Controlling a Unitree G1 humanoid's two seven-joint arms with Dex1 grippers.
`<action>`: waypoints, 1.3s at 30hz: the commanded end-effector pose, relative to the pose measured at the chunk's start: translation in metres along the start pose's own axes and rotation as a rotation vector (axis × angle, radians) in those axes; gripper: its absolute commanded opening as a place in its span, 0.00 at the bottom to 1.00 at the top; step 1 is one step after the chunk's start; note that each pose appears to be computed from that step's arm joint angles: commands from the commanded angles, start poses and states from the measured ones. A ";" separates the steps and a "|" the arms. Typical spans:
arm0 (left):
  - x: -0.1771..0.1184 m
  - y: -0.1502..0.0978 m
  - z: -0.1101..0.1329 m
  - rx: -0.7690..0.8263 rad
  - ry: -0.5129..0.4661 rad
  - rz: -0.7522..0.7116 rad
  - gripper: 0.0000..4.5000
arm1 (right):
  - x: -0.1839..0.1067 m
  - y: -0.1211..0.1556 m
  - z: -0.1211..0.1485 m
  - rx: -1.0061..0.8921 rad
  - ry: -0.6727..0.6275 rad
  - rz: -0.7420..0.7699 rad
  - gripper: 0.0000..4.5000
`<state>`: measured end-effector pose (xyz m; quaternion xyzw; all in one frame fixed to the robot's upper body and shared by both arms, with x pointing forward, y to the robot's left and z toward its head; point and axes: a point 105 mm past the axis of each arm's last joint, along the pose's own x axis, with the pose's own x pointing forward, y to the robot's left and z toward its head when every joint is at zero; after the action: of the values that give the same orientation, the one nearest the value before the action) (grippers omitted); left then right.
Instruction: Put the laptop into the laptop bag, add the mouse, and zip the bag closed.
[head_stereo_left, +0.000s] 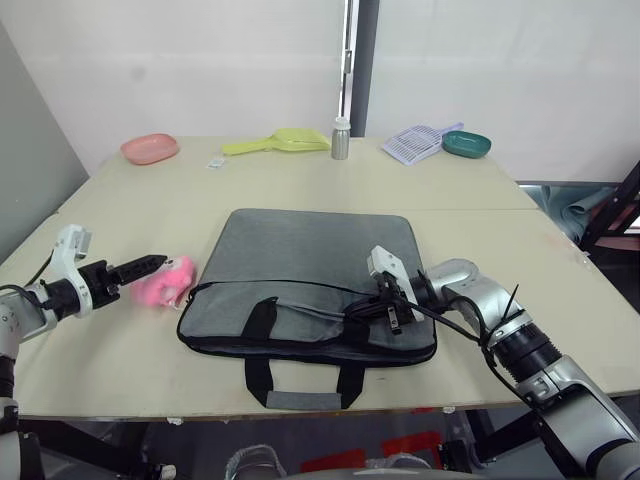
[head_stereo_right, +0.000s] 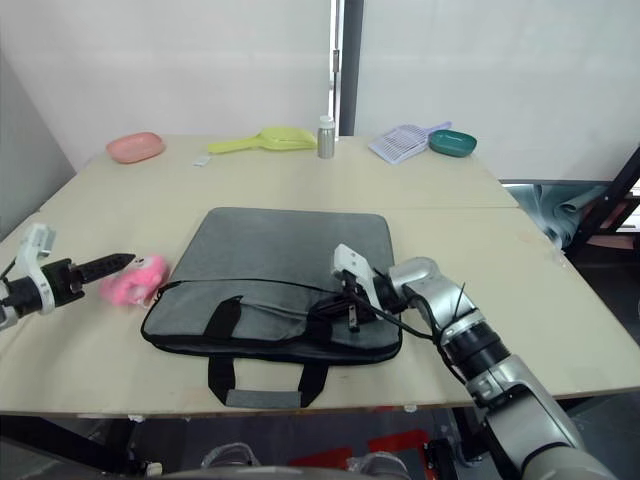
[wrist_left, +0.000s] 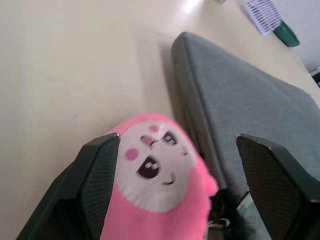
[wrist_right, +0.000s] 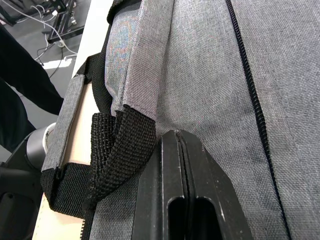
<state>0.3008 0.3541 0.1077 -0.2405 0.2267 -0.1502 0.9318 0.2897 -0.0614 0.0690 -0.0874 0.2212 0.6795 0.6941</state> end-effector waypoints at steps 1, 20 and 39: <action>-0.002 0.010 0.005 -0.010 -0.019 0.036 0.87 | 0.001 0.006 -0.062 0.178 0.184 -0.036 0.01; 0.000 -0.016 -0.015 0.076 0.104 -0.086 0.01 | 0.002 0.005 -0.061 0.177 0.186 -0.053 0.00; -0.061 -0.039 -0.042 0.418 0.434 -0.154 0.01 | 0.014 -0.010 -0.072 0.234 0.237 -0.167 0.00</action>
<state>0.2218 0.3315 0.1024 -0.0528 0.3756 -0.2902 0.8786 0.2939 -0.0445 0.0690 -0.0842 0.2208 0.6597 0.7135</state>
